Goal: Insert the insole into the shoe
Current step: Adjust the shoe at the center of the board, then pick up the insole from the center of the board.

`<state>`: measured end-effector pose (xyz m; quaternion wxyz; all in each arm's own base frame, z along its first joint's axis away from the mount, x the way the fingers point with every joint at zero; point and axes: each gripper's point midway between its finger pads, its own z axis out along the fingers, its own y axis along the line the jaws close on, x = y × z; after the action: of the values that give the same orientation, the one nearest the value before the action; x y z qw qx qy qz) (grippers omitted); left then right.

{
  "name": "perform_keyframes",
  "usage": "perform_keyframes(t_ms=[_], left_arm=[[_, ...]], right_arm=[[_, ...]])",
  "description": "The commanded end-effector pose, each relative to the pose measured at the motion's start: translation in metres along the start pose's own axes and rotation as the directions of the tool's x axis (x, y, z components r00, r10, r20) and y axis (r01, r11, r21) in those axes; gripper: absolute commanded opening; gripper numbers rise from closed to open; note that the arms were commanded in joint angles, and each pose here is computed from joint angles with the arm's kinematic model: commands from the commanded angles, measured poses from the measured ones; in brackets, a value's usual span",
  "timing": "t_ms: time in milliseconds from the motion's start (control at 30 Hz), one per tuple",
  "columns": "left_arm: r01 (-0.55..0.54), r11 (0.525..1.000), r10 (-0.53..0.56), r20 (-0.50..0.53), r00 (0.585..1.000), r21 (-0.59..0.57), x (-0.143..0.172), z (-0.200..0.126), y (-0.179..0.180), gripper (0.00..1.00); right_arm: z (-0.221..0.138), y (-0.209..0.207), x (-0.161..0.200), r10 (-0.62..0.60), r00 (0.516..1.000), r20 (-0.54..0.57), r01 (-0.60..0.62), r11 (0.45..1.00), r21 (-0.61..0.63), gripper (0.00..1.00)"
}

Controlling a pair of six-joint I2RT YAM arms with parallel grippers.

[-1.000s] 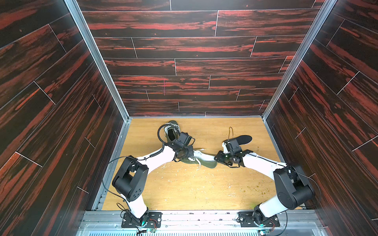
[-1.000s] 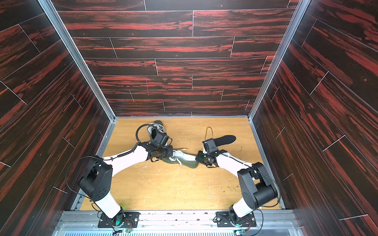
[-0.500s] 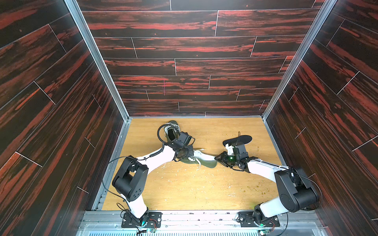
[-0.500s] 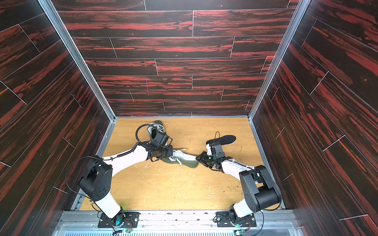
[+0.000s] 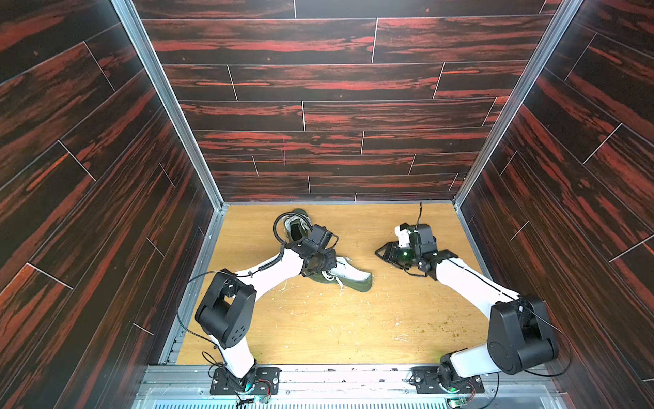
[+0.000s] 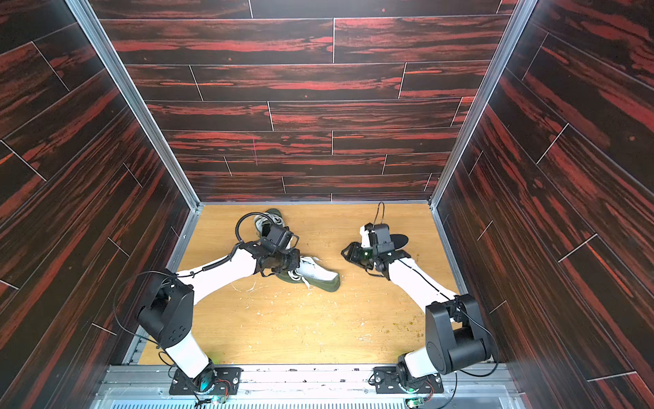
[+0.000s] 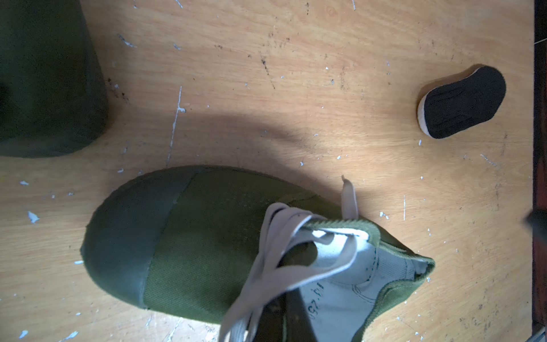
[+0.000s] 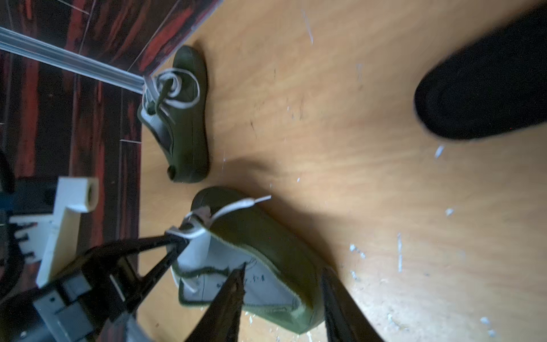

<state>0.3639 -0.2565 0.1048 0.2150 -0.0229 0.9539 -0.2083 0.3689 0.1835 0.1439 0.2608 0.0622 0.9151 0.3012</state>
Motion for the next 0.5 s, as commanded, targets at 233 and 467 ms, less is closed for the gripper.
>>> perform_keyframes(t_ms=[233,467], left_arm=[[-0.02,0.998,0.019,0.035,0.999,0.053,-0.015,-0.033,-0.023,0.23],[-0.027,0.989,0.028,-0.01,1.0,0.147,-0.01,-0.05,-0.046,0.29]], right_arm=[[0.034,-0.078,-0.039,-0.298,0.949,-0.105,0.313,0.848,0.427,0.45],[0.076,-0.089,-0.043,-0.336,0.925,-0.178,0.38,0.828,0.412,0.41]])
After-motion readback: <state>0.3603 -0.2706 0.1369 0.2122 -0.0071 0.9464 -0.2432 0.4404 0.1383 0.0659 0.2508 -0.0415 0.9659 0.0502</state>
